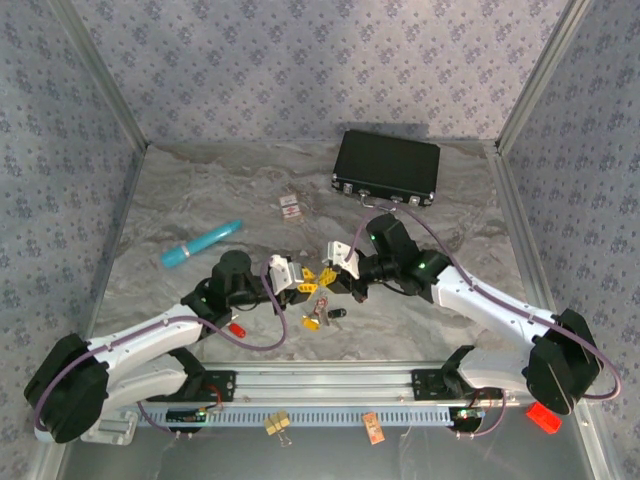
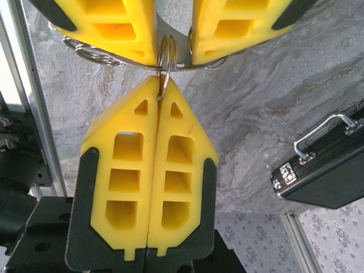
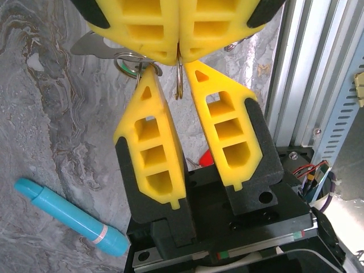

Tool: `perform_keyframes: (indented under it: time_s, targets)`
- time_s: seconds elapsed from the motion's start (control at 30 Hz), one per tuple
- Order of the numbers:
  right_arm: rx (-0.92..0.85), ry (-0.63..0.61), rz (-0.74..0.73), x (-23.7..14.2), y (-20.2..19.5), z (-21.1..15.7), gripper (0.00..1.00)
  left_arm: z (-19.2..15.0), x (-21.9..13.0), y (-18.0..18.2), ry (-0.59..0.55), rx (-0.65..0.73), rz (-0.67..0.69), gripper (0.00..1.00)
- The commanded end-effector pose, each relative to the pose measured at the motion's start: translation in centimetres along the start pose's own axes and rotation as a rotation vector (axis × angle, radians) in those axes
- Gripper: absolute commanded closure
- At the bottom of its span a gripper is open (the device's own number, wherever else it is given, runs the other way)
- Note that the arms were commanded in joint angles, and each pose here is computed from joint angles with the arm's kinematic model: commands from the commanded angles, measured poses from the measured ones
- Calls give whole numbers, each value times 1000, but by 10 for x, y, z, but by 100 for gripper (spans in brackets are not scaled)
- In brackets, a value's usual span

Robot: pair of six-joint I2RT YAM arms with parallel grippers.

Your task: Put the keys on the keyring

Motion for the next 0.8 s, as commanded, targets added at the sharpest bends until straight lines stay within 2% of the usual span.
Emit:
perform_keyframes:
  time_s: [0.0,0.23,0.53,0.77]
  targets:
    - [-9,-50,12,-4,1,9,100,5,0,-6,-37,21,-45,82]
    - [-6,-45,20,-2,2,8,100,10,0,-7,-48,29,-58,86]
    - [-4,-6,-1,-2,0,3,100,13,0,-8,-50,37,-60,84]
    - [-2,-10,12,-1,2,5,100,13,-1,-8,-49,41,-64,93]
Point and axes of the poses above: each hand's point on the last joint's axis, 136 mm out from that joint toward the fingers, its own x axis out along the fingers, its own y axis along the line the jaws close on, z = x × y, the point moved 6 cm from there along -x, back along the fingers, and after that the axes turned 11 degrees about -x, right-handed, at the moved point
